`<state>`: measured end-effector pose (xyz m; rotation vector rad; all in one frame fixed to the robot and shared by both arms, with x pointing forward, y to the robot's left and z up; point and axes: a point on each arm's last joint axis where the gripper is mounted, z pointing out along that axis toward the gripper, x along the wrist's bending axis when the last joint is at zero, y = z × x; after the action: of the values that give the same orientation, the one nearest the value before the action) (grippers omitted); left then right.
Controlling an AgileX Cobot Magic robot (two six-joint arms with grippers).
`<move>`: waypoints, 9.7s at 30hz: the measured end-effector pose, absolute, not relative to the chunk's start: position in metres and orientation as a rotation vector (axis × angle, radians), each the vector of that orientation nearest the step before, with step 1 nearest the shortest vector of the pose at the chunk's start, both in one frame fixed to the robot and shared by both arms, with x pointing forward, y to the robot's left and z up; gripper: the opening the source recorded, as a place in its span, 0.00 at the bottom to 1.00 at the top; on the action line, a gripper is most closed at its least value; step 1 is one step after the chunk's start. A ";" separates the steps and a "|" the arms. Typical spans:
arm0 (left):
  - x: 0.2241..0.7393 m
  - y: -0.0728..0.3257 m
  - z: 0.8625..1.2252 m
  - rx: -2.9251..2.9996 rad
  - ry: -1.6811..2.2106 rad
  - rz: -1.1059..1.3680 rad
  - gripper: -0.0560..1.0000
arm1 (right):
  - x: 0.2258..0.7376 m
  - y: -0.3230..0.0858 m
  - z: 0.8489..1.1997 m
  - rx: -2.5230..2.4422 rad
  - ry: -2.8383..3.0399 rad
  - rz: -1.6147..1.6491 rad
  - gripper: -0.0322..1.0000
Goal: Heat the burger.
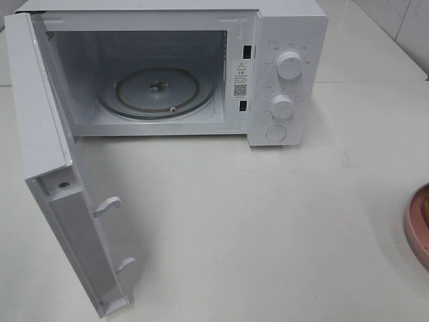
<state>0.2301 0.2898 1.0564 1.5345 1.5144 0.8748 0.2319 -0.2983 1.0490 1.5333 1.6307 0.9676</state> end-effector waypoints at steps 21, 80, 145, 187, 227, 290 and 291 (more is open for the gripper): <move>0.230 0.290 1.056 1.534 1.514 0.875 0.99 | 0.232 -0.298 1.049 1.533 1.631 0.968 0.78; 0.373 0.311 1.017 1.395 1.459 1.134 0.05 | 0.232 -0.298 1.049 1.533 1.631 0.968 0.77; 0.529 0.121 0.959 1.463 0.994 0.716 0.05 | 0.232 -0.298 1.049 1.533 1.631 0.968 0.77; 0.570 0.033 0.967 1.572 0.953 0.700 0.05 | 0.232 -0.298 1.049 1.533 1.631 0.968 0.77; 0.467 0.215 1.018 2.306 1.529 -0.059 0.99 | 0.232 -0.298 1.049 1.533 1.631 0.968 0.77; 0.232 0.294 1.056 1.495 1.585 0.891 0.99 | 0.232 -0.298 1.049 1.533 1.631 0.968 0.77; 0.230 0.293 1.056 1.488 1.576 0.897 0.99 | 0.232 -0.298 1.049 1.533 1.631 0.968 0.77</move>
<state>0.2303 0.2934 1.0562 1.4884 1.5763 0.8974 0.2319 -0.2983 1.0490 1.5333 1.6307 0.9676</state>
